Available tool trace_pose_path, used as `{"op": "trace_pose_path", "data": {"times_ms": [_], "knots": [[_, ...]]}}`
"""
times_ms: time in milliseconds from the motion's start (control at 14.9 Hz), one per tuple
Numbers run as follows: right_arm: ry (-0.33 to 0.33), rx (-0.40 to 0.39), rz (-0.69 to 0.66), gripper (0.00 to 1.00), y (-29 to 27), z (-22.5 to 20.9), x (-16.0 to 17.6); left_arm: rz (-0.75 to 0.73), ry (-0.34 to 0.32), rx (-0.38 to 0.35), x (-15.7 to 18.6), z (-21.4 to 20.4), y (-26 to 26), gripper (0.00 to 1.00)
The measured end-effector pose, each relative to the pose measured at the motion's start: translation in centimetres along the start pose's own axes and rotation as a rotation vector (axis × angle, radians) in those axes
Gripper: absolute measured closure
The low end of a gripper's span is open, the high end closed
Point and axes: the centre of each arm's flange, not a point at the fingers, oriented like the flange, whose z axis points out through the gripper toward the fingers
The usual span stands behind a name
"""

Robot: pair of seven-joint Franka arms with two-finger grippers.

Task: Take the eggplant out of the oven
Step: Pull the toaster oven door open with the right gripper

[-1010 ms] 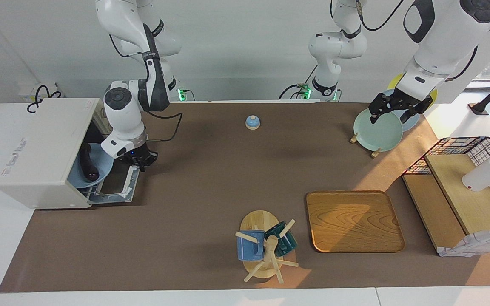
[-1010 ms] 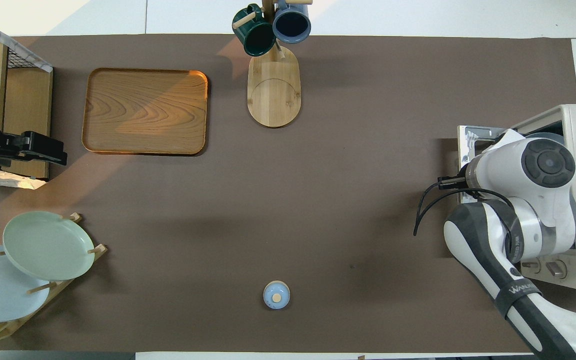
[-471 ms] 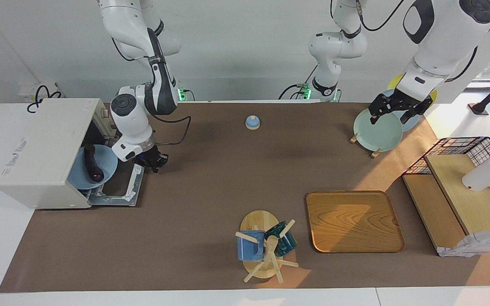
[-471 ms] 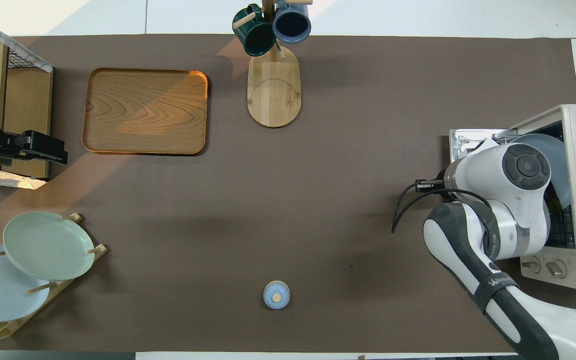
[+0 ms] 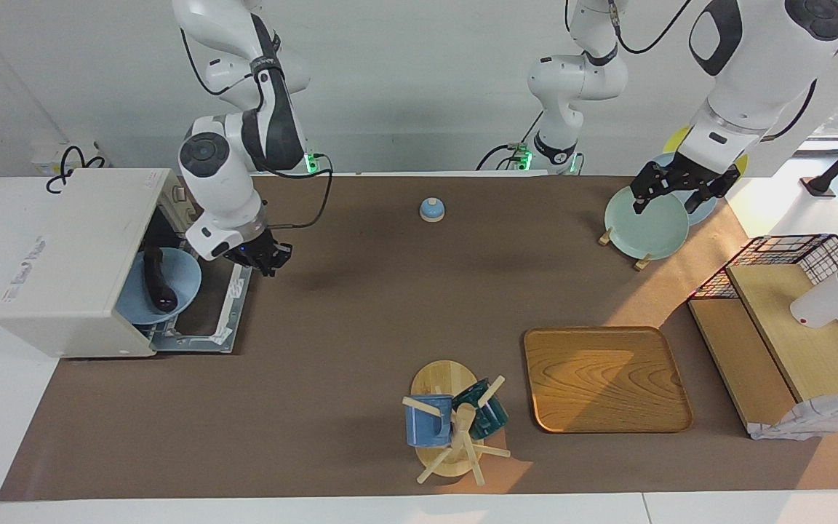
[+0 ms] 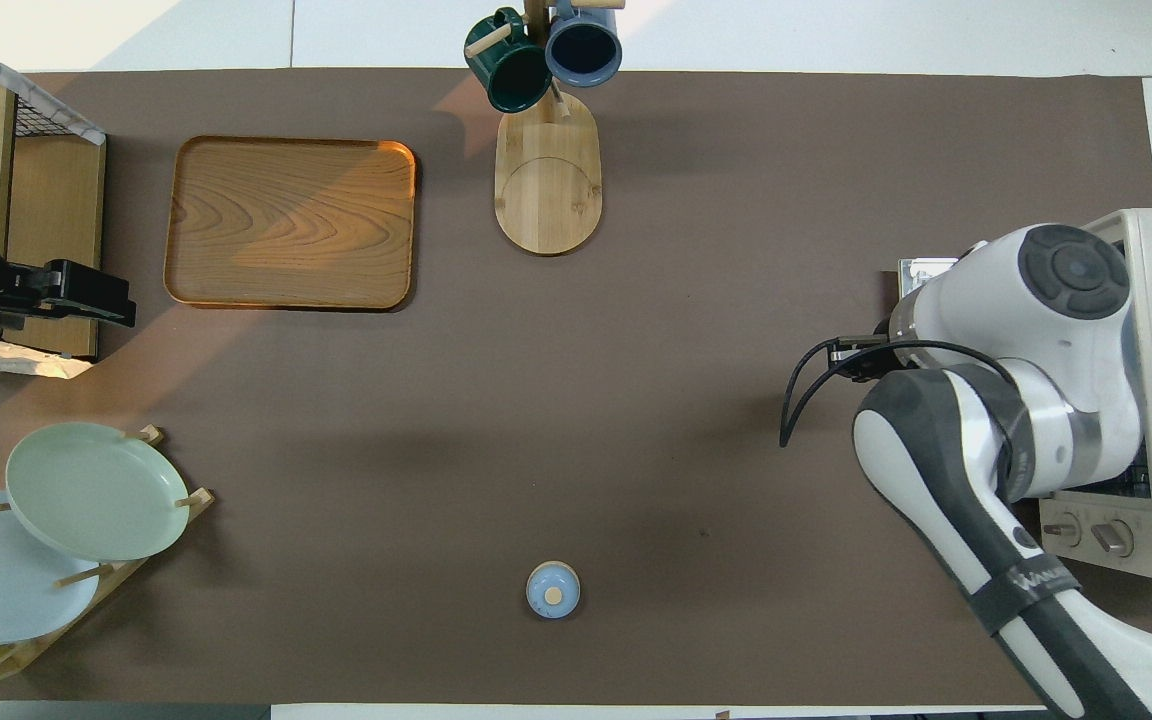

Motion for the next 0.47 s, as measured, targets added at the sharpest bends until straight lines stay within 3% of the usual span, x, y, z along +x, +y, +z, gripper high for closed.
{"op": "trace_pose_path", "data": {"times_ms": [269,471], "knots": [[-0.031,-0.09,-0.07,0.31,5.5,0.5,0.0,0.0,0.004,0.0,0.0,0.0,0.0,0.0],[-0.042,-0.128,-0.125,0.3,7.0,0.9,-0.1,0.0,0.006,0.0,0.1,0.0,0.0,0.0]]}}
